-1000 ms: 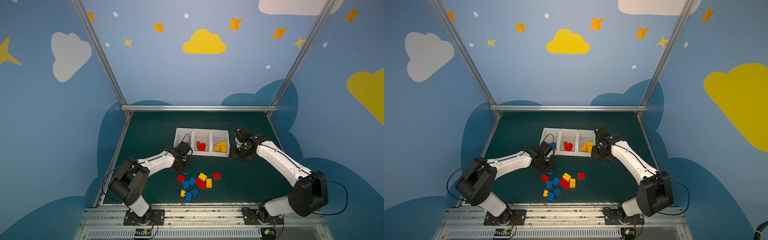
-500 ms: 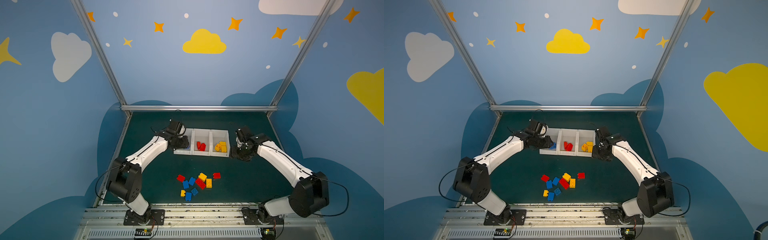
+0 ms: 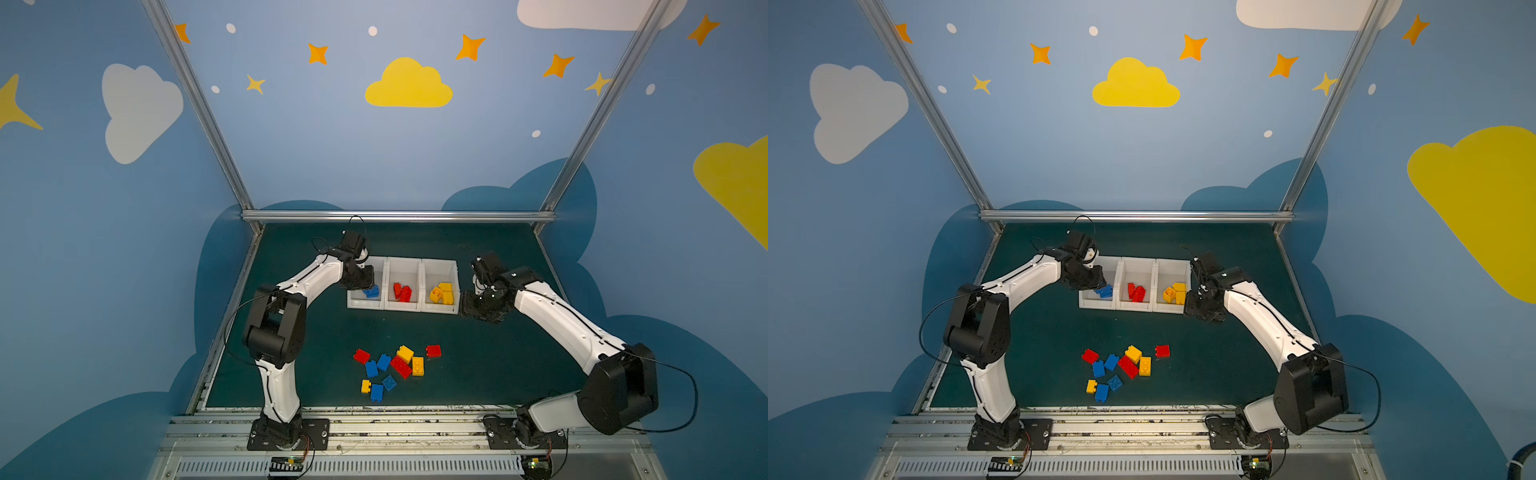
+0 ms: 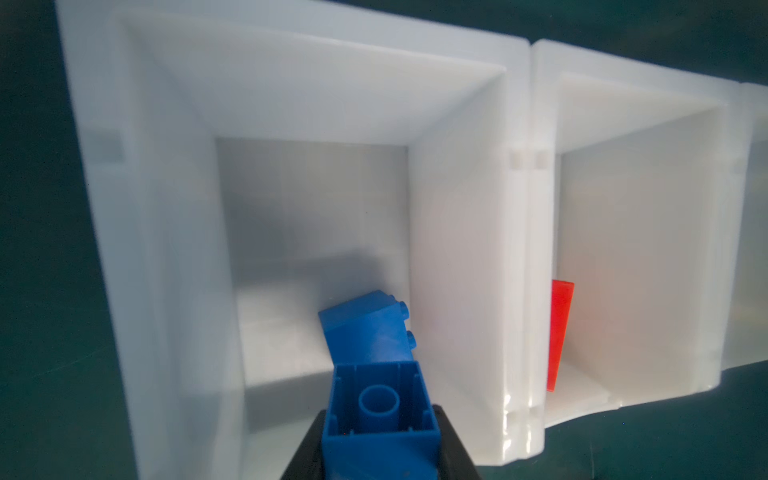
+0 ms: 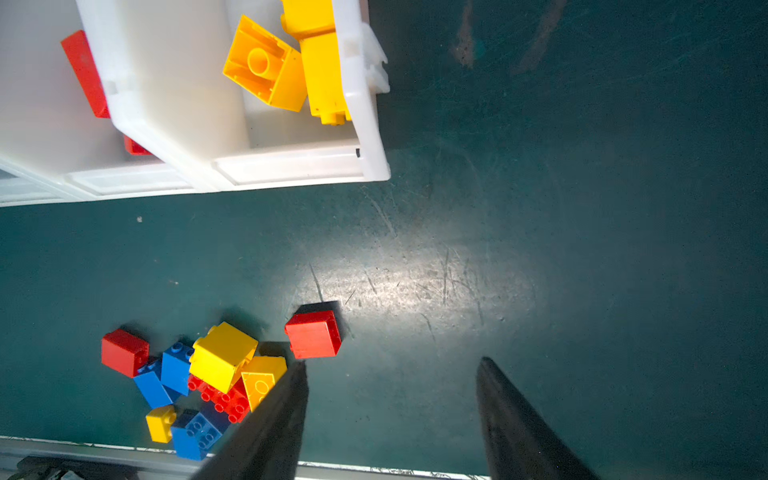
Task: Sort the legos into containers by color
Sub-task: 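Carry the blue brick with the left gripper into the blue compartment, release, then withdraw the left gripper while the right gripper grasps a red 2x4 brick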
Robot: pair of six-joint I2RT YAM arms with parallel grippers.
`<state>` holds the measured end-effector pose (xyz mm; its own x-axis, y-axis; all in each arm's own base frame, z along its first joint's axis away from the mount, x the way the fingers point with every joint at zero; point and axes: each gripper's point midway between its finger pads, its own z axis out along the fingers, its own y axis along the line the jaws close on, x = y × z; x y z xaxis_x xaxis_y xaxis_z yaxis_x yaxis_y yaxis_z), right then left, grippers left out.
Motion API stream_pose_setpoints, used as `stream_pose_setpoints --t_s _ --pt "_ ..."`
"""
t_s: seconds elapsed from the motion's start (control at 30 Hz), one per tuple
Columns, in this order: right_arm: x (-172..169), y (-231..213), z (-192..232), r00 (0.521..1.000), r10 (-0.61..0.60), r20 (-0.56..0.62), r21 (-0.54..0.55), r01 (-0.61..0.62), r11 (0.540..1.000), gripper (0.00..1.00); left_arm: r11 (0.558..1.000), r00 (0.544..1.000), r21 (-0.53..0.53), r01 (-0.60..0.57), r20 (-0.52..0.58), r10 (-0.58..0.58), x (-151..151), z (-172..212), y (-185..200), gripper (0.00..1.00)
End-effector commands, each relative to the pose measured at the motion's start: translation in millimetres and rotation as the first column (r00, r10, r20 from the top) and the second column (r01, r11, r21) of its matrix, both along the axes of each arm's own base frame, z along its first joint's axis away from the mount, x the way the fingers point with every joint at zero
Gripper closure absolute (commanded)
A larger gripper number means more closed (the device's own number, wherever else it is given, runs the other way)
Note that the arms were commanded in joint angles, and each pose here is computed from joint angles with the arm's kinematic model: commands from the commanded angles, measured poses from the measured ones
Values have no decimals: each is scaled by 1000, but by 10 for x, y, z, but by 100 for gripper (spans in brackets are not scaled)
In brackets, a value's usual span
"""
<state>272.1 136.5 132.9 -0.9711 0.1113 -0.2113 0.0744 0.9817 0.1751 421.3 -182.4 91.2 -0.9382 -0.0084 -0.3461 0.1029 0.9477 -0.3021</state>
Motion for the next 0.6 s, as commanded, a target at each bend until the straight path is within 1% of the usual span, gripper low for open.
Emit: stream_pose_setpoints --t_s 0.0,0.13,0.2,0.37,0.57 --pt "-1 -13 84 1000 -9 5 6 9 1000 34 1000 999 26 8 30 -9 38 126 42 58" --pt "-7 -14 124 1000 -16 15 12 16 1000 34 999 999 35 -2 42 0 17 167 75 46" --pt "-20 -33 142 1000 -17 19 8 17 1000 33 999 998 44 -9 56 6 15 205 102 43" --pt "-74 -66 189 1000 -12 23 2 12 1000 33 999 996 48 -21 89 17 -40 327 168 40" --pt "-149 -84 216 999 -9 31 12 9 1000 33 999 992 20 -29 123 27 -212 484 209 39"
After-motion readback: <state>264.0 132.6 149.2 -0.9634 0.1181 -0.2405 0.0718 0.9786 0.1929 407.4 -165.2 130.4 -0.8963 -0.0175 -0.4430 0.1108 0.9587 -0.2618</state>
